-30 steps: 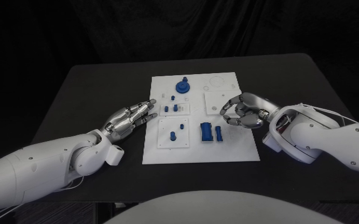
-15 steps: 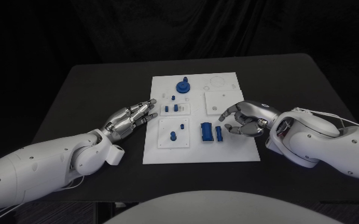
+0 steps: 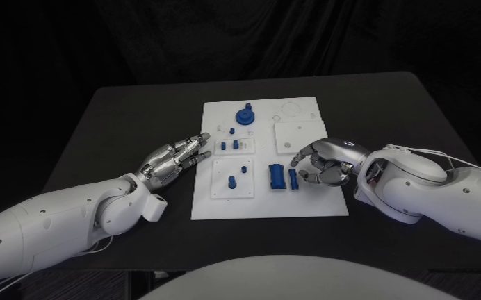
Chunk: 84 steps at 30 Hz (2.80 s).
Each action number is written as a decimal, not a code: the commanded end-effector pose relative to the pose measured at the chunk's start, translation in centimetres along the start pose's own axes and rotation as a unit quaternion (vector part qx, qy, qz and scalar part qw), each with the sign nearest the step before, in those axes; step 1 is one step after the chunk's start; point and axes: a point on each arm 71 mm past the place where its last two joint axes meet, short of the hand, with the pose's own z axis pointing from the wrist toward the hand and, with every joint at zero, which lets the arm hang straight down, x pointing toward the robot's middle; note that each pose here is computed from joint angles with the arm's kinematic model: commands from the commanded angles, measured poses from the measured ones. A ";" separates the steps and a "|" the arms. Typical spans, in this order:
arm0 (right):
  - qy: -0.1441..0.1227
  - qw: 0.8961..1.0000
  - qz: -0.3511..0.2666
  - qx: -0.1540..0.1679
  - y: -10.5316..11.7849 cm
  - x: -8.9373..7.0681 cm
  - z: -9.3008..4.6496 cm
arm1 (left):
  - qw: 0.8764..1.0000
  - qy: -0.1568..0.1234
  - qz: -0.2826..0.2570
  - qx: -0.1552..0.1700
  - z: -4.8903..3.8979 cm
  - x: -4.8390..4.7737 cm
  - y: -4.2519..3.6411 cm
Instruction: Assemble the parts on the task board
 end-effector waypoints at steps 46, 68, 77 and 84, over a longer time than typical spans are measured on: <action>-0.095 0.995 -0.008 -0.024 -0.8 -1.3 0.2 | 0.998 -0.018 0.008 0.067 -0.46 0.35 -0.92; -0.174 0.940 0.268 -0.116 -2.1 -6.3 2.3 | 0.988 -0.029 0.051 0.142 0.80 0.79 -6.11; -0.190 0.902 0.371 -0.112 -4.1 -4.8 2.0 | 0.988 -0.024 0.055 0.145 2.29 0.75 -5.80; -0.183 0.895 0.391 -0.110 -4.9 -3.5 2.1 | 0.988 -0.024 0.056 0.143 2.89 0.53 -5.21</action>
